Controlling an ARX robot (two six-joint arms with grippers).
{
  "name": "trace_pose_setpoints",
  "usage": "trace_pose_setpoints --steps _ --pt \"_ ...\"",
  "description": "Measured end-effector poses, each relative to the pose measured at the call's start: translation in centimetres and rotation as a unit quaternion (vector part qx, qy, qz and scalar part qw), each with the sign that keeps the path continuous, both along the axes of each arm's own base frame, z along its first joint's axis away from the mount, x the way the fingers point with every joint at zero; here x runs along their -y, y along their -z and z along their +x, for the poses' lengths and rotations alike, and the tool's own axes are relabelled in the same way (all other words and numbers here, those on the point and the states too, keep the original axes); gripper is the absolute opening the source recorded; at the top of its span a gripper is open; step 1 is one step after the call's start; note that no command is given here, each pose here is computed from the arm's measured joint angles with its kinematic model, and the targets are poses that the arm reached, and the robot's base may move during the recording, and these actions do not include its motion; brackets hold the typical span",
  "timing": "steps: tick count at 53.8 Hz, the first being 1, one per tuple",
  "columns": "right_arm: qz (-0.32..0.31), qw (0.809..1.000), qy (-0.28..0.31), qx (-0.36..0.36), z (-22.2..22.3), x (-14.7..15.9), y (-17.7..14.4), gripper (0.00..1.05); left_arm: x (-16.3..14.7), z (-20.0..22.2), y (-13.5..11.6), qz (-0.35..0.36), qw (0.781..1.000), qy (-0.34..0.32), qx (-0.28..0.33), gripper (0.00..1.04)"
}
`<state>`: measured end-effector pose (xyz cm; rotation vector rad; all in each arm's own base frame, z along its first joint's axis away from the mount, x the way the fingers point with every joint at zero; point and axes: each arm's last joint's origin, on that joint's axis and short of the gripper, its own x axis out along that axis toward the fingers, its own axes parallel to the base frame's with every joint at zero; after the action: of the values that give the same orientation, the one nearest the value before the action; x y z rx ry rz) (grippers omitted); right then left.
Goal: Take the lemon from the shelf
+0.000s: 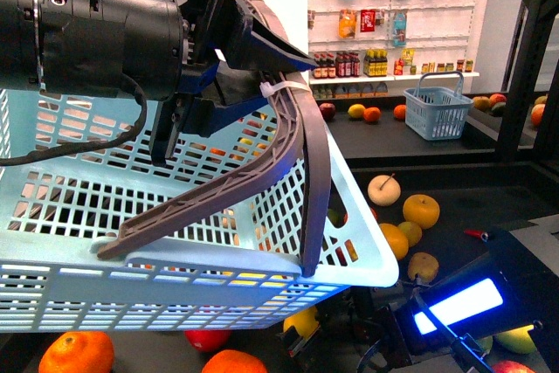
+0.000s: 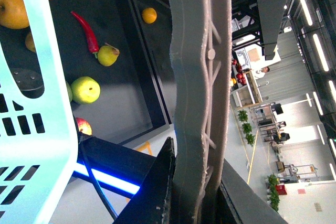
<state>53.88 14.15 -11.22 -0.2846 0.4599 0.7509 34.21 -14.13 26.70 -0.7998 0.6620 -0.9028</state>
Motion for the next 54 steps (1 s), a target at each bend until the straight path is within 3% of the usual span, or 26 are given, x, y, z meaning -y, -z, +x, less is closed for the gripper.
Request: trace_pose_setpoints --steps 4,11,29,39,54 --pt "-0.002 1.0 0.001 0.005 0.1 -0.2 0.1 1.02 0.0 0.0 0.0 0.0 1.0 0.0 0.0 0.12" --pt "0.0 1.0 0.001 0.011 0.1 -0.4 0.2 0.88 0.0 0.0 0.0 0.0 1.0 0.0 0.0 0.12" --pt "0.006 1.0 0.018 0.025 -1.3 1.9 -0.7 0.87 0.0 0.0 0.0 0.0 1.0 0.0 0.0 0.12" --pt "0.015 0.997 0.059 0.052 -2.2 5.8 -3.7 0.87 0.0 0.0 0.0 0.0 1.0 0.0 0.0 0.12" --pt "0.007 0.987 0.143 0.071 -5.2 14.2 -7.5 0.85 0.0 0.0 0.0 0.0 1.0 0.0 0.0 0.12"
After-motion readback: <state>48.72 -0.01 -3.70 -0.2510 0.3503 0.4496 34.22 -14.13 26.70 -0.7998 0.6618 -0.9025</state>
